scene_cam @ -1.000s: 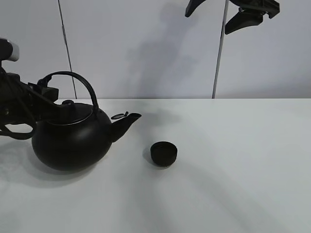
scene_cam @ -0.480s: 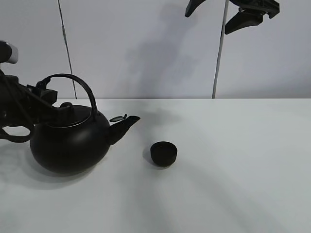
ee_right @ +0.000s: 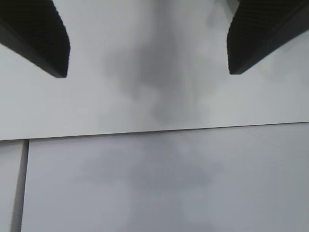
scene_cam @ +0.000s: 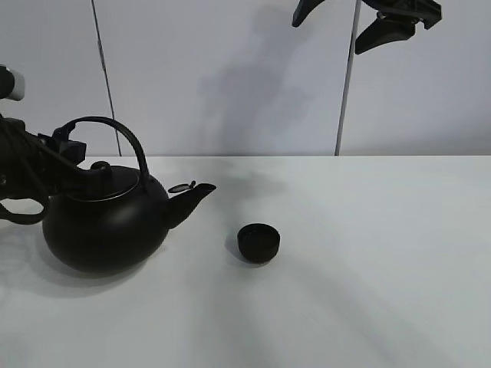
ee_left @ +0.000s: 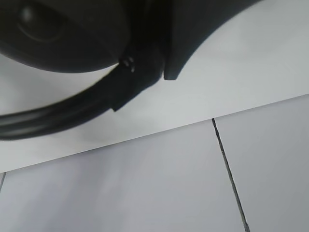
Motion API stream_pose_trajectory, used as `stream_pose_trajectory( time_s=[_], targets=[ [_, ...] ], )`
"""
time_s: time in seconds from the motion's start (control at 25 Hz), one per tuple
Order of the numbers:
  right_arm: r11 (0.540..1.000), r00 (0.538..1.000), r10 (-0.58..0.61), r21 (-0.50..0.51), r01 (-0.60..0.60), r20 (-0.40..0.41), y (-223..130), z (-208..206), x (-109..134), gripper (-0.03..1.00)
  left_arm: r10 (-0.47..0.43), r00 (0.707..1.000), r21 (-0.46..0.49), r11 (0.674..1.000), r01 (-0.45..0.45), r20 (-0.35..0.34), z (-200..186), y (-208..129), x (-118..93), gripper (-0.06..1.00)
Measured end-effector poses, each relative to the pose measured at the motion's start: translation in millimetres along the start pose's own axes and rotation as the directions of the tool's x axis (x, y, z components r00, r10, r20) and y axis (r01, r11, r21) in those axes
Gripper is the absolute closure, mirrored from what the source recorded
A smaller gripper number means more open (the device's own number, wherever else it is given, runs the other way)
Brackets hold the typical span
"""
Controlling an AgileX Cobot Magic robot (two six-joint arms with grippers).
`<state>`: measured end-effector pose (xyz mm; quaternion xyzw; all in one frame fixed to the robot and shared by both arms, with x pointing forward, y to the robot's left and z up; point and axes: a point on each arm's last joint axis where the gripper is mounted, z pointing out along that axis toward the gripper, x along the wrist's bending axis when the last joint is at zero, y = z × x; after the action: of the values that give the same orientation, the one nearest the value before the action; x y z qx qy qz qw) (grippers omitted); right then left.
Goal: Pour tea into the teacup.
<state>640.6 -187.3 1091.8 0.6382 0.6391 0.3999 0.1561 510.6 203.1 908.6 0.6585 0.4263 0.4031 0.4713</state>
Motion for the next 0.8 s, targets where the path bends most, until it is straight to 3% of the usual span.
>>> stream_pose_trajectory(
  time_s=[0.24, 0.8],
  targets=[
    [1.0, 1.0, 0.0, 0.0, 0.0, 0.0, 0, 0, 0, 0.36, 0.005, 1.0, 0.043, 0.999, -0.006, 0.02, 3, -13, -3, 0.85],
    [1.0, 1.0, 0.0, 0.0, 0.0, 0.0, 0, 0, 0, 0.36, -0.021, 0.999, 0.04, 0.999, 0.02, 0.025, 3, -12, -4, 0.83]
  ],
)
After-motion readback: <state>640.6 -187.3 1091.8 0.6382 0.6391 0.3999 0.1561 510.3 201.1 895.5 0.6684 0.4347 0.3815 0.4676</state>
